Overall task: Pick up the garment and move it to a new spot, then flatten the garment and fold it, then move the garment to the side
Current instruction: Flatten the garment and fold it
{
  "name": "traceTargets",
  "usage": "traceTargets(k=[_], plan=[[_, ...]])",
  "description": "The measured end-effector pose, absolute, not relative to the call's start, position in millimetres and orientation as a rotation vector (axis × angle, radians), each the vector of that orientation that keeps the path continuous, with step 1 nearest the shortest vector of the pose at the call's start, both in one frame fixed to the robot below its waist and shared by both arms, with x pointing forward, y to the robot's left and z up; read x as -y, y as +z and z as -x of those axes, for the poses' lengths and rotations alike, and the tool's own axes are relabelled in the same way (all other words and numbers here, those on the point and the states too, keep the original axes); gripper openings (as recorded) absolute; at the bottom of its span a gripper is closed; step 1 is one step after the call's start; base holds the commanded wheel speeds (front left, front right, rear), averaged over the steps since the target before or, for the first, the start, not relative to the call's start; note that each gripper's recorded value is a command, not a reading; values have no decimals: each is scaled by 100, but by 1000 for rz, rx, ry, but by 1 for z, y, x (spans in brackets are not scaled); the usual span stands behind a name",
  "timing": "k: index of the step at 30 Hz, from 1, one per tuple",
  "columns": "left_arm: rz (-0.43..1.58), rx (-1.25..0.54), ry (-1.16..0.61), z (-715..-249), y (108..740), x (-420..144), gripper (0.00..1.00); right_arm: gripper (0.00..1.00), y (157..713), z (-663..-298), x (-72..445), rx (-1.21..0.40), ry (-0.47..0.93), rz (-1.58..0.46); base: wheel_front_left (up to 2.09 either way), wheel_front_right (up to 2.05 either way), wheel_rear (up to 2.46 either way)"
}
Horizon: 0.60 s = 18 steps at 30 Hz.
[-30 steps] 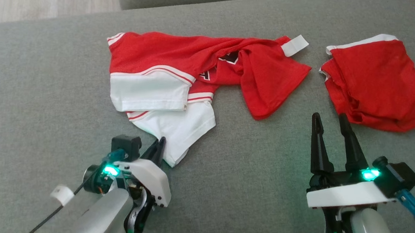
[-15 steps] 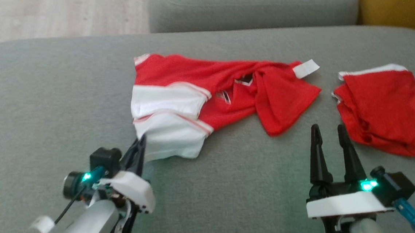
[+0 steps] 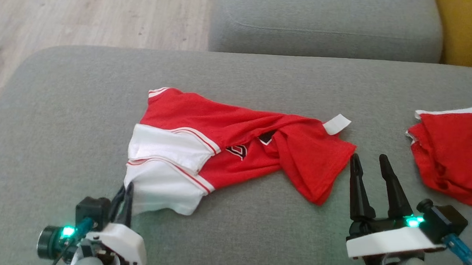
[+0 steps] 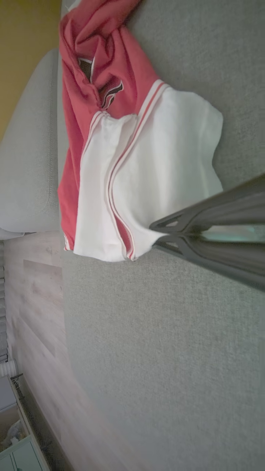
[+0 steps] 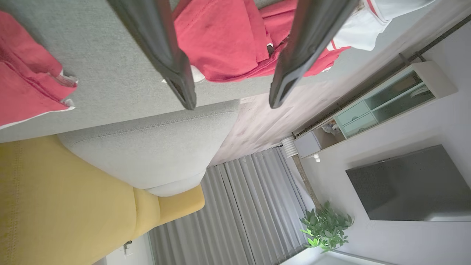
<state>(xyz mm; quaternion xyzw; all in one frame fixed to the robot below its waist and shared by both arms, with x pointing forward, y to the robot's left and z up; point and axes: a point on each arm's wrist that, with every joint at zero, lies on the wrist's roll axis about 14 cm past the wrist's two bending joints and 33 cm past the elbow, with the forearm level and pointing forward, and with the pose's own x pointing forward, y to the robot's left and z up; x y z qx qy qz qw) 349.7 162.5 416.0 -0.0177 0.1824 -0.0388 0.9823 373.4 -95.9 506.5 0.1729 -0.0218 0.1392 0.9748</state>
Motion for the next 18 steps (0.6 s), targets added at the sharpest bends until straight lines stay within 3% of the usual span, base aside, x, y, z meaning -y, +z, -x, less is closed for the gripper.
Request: traceTargets(k=[1,18], plan=[[37,-367,-76,-348,416,-163,100,100,507,-374,94,43,286,-349,0,0,0],[133,149,-113,-377,545,-140,100,100,501,-381,97,33,279,-317,0,0,0]])
